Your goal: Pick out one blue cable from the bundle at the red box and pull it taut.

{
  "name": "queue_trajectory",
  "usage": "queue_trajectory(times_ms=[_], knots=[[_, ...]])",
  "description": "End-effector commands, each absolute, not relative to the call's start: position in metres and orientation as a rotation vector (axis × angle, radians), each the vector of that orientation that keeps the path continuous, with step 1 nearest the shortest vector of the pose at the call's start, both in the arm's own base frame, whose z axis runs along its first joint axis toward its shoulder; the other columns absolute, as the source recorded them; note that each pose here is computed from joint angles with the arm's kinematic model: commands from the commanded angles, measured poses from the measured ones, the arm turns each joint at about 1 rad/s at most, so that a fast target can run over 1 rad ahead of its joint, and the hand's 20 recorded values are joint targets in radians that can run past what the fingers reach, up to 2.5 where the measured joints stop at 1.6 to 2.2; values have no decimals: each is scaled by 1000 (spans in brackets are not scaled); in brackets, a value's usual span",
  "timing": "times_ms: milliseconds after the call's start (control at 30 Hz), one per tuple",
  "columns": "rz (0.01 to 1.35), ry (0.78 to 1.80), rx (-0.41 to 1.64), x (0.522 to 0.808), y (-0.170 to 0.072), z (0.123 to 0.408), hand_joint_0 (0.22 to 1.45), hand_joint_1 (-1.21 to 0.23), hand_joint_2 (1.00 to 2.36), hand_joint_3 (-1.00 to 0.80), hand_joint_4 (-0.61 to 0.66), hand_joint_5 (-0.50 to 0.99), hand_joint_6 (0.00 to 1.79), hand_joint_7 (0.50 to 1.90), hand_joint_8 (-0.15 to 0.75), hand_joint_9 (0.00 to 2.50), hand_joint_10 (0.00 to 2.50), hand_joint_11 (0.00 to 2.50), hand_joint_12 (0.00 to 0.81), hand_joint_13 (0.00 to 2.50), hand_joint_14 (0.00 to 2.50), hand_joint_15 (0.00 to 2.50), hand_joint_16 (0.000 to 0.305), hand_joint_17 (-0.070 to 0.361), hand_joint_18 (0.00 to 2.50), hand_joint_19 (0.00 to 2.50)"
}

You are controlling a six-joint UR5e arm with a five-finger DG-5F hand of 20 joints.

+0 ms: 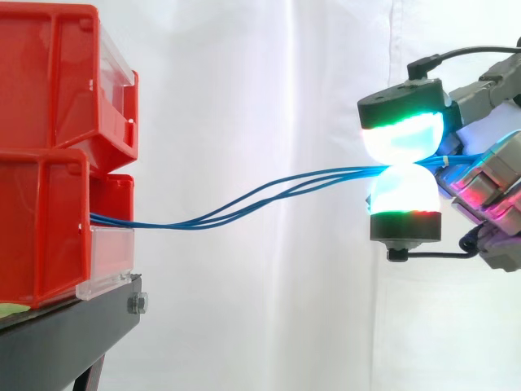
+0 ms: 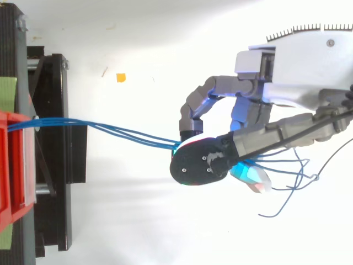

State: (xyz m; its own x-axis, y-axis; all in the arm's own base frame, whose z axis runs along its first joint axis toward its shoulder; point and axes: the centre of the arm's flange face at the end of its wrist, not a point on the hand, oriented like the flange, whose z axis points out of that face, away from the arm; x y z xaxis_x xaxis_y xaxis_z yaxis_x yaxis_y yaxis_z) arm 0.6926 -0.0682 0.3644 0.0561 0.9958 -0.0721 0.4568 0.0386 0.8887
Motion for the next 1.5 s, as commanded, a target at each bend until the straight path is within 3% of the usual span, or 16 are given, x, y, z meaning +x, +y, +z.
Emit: queue_trajectory(times_ms=[0,167,333,700,1133,1367,1467], knots=[[845,1510,1517,694,-69,365,602,-546,1013,-346,205,-187,887,851,310,1403,26,1531,415,1331,30,998,64,143,976,963],[851,1497,1444,701,-70,368,621,-407,1006,-418,184,-181,874,855,299,1427,25,1520,411,1329,30,995,63,142,971,951],[848,1479,1390,707,-72,370,637,-377,1010,-387,168,-171,870,878,299,1457,30,1516,416,1338,30,985,63,142,974,962],[771,1456,1364,707,-78,371,619,-456,1020,-148,181,-167,869,916,327,1463,27,1521,440,1350,29,970,67,152,1001,928],[757,1460,1350,707,-78,371,611,-519,1022,-82,205,-173,905,862,334,1443,25,1534,442,1330,30,957,69,156,995,922],[758,1461,1352,707,-79,370,625,-639,1023,-105,237,-177,910,874,334,1431,26,1530,436,1309,30,968,68,153,962,925],[758,1459,1352,707,-80,371,624,-627,1016,-296,235,-182,899,881,313,1419,27,1537,418,1294,31,963,65,145,934,939]])
